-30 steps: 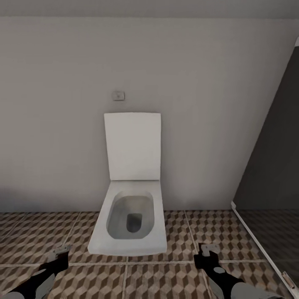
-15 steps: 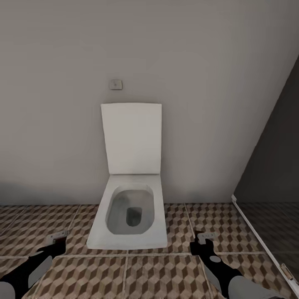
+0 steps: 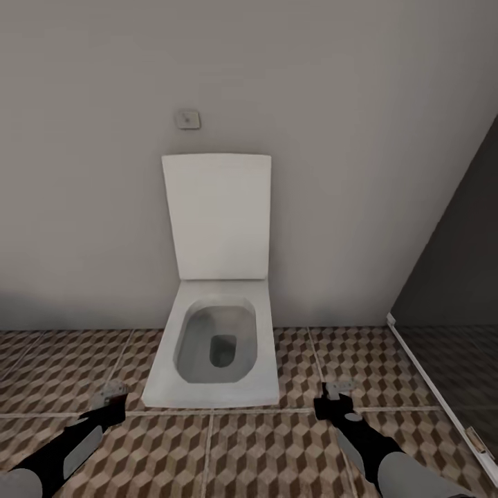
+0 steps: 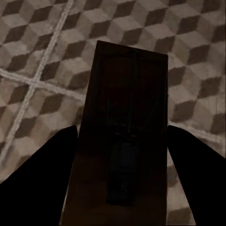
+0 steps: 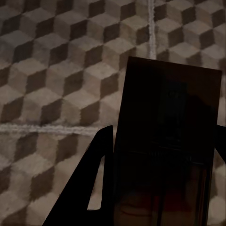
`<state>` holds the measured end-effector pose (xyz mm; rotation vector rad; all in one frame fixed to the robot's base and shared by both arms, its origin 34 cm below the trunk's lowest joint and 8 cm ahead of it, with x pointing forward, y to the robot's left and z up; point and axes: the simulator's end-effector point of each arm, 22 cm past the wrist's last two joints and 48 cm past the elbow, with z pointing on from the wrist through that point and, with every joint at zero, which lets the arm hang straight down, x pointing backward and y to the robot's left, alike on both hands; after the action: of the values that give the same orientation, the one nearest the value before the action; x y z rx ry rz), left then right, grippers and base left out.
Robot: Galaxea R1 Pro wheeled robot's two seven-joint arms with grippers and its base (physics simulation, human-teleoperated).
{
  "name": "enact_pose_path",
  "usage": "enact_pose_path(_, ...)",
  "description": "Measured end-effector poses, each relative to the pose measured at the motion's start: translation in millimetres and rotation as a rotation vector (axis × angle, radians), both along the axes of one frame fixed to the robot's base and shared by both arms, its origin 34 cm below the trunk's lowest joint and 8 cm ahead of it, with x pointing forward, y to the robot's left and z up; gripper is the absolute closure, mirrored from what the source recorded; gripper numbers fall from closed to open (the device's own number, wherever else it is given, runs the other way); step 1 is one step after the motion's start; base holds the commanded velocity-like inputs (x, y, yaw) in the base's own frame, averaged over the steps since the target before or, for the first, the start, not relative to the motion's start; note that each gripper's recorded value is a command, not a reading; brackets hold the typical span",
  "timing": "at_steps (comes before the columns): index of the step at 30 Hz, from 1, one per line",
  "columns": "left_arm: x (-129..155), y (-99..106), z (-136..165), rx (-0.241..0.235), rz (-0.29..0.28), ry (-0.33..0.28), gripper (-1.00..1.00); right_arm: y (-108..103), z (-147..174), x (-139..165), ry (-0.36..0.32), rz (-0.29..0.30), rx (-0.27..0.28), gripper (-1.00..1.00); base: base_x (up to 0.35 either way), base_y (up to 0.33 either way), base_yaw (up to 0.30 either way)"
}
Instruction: Take the four mousetraps from the cabinet in the bathroom and place them on the bathroom floor. Make sure all four end up on the same floor surface, and ensure that at least two of them are either under or directly next to the same bathroom sink.
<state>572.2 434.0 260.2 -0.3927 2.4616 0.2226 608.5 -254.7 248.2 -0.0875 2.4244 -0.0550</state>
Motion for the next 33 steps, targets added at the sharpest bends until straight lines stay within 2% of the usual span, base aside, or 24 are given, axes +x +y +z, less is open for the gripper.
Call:
enact_pose_path(5,-3.0,-48.2,-21.3,-0.059,-0.022,0.024,1.0,-3.3,-12.0,-6.3,0.023,-0.003,-0.004,1.0,0.0,0.0,0.0)
enact_pose_path(8,-5.4,-66.1,-30.4,-0.079,-0.03,0.037,1.0,-6.1,-18.9,-10.0,0.034,-0.006,-0.006,1.0,0.0,0.0,0.0)
enact_pose_path(10,-7.4,-68.3,-34.8,-0.078,-0.034,0.046,1.0,-6.7,-23.1,-11.9,0.039,-0.007,-0.006,1.0,0.0,0.0,0.0)
enact_pose_path(15,-12.4,-62.1,-43.8,-0.048,-0.054,0.066,1.0,-7.2,-34.0,-17.7,0.058,-0.009,-0.005,1.0,0.0,0.0,0.0)
enact_pose_path(24,-22.4,-58.7,-61.1,-0.037,-0.058,0.101,1.0,-6.5,-53.6,-28.7,0.094,-0.009,-0.004,1.0,0.0,0.0,0.0)
enact_pose_path(27,-26.5,-50.6,-65.8,-0.026,-0.051,0.113,1.0,-6.5,-60.0,-32.4,0.107,-0.009,-0.004,1.0,0.0,0.0,0.0)
enact_pose_path(31,-32.7,-6.5,-64.5,0.028,-0.027,0.126,1.0,-6.4,-68.4,-37.5,0.123,-0.007,-0.005,1.0,0.0,0.0,0.0)
enact_pose_path(33,-35.1,7.2,-64.7,0.04,-0.012,0.131,1.0,-6.4,-72.5,-40.1,0.131,-0.007,-0.005,1.0,0.0,0.0,0.0)
